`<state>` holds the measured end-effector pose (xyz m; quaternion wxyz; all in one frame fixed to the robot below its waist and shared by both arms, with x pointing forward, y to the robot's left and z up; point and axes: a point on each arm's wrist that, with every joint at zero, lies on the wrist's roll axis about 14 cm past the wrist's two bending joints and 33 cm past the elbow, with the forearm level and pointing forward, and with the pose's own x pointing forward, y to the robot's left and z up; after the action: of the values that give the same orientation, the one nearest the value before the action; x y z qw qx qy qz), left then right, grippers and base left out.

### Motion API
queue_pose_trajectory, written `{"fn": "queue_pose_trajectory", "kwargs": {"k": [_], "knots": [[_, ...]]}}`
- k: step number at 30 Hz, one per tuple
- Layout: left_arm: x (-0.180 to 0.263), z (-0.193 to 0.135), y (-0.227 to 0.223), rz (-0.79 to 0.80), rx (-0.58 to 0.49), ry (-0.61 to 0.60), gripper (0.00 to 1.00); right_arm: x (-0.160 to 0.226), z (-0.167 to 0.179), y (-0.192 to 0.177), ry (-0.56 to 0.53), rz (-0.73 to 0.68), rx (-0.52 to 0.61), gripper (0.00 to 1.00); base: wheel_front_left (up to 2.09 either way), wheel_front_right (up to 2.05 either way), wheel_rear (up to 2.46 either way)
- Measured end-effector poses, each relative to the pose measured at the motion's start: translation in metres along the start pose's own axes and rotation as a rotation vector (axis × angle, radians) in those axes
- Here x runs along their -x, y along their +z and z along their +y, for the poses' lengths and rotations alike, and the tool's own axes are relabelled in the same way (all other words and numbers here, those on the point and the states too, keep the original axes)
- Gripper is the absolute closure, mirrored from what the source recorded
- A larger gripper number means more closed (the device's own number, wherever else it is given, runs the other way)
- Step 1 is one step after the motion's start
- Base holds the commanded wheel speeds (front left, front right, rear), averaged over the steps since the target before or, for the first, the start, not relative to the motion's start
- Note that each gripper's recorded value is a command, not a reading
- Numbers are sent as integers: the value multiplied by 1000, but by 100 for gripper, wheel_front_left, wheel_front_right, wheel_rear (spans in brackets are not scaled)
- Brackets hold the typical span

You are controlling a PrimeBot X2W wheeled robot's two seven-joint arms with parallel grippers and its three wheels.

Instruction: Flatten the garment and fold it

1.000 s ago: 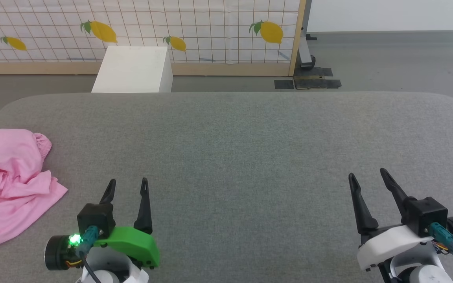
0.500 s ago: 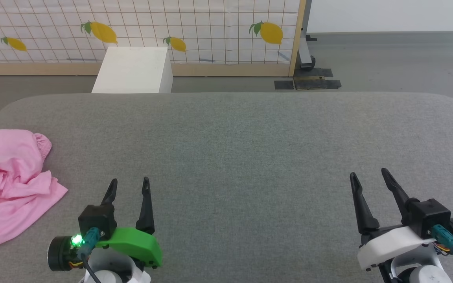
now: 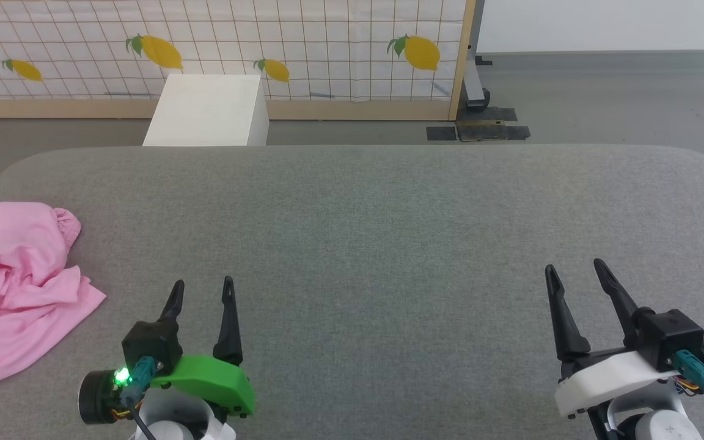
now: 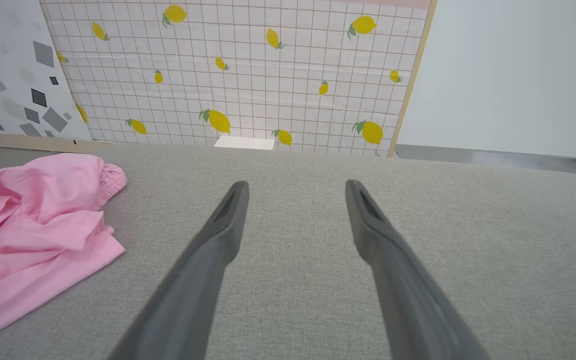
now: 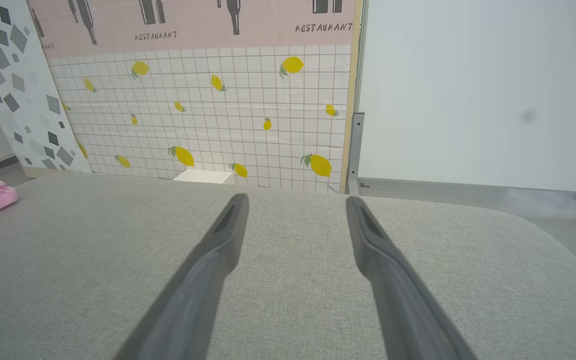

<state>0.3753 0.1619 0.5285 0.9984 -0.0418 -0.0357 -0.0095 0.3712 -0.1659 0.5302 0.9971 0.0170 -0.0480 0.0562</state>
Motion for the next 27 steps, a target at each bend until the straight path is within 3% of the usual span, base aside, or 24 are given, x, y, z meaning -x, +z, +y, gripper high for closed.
{"fn": "queue_pose_trajectory", "kwargs": {"k": [27], "knots": [[1, 0, 1, -24, 24, 13, 0, -1, 0, 1, -3, -33, -28, 0, 0, 0, 0]]}}
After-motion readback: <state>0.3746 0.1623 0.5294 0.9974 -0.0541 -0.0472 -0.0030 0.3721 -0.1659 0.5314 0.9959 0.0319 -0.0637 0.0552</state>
